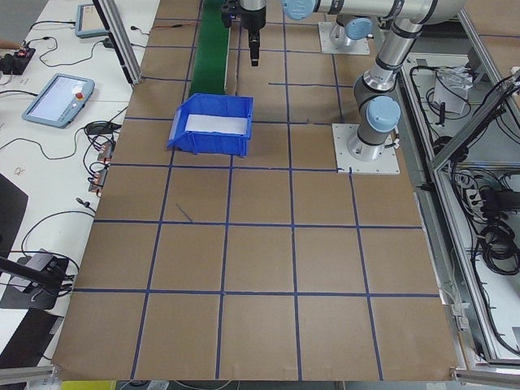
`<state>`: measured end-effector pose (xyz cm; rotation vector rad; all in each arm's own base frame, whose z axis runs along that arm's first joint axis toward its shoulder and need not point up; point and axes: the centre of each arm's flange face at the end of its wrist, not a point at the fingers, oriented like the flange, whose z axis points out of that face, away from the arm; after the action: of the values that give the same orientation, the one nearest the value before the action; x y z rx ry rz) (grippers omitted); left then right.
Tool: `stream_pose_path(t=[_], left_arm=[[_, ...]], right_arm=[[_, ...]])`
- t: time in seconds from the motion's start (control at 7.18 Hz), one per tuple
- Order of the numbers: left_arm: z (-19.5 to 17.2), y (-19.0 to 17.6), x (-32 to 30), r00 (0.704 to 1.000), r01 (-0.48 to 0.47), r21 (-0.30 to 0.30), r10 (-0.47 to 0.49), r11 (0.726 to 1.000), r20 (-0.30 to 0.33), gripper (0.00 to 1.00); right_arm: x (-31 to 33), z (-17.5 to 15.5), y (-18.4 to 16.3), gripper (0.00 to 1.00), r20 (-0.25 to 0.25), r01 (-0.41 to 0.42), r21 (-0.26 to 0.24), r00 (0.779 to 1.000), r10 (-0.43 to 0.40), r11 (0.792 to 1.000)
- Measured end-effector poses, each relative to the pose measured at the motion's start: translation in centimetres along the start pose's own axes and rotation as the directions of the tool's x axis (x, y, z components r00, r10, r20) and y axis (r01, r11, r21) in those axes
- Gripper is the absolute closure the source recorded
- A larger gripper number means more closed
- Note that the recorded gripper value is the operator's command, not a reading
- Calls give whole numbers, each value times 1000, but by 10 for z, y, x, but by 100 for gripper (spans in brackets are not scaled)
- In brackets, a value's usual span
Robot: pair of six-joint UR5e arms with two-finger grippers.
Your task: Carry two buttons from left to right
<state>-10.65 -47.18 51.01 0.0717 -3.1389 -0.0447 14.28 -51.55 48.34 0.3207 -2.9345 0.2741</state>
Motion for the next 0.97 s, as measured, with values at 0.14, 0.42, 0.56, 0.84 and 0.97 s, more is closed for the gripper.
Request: stream_pose_path(t=[0.14,0.42,0.56,0.84,0.97], left_arm=[[0,0,0,1000,0,0,0,1000,0,0],[0,0,0,1000,0,0,0,1000,0,0],[0,0,0,1000,0,0,0,1000,0,0],[0,0,0,1000,0,0,0,1000,-1,0],[0,0,0,1000,0,1,0,1000,-1,0]], right_arm=[[-5,0,0,0,32,-16,-2,999,16,1000],[-13,1,-1,0,101,-60,0,993,60,998],[-14,1,-1,0,111,-69,0,991,69,998],[-14,2,-2,0,116,-72,2,991,72,997],[-14,3,-2,0,117,-73,2,991,72,997]])
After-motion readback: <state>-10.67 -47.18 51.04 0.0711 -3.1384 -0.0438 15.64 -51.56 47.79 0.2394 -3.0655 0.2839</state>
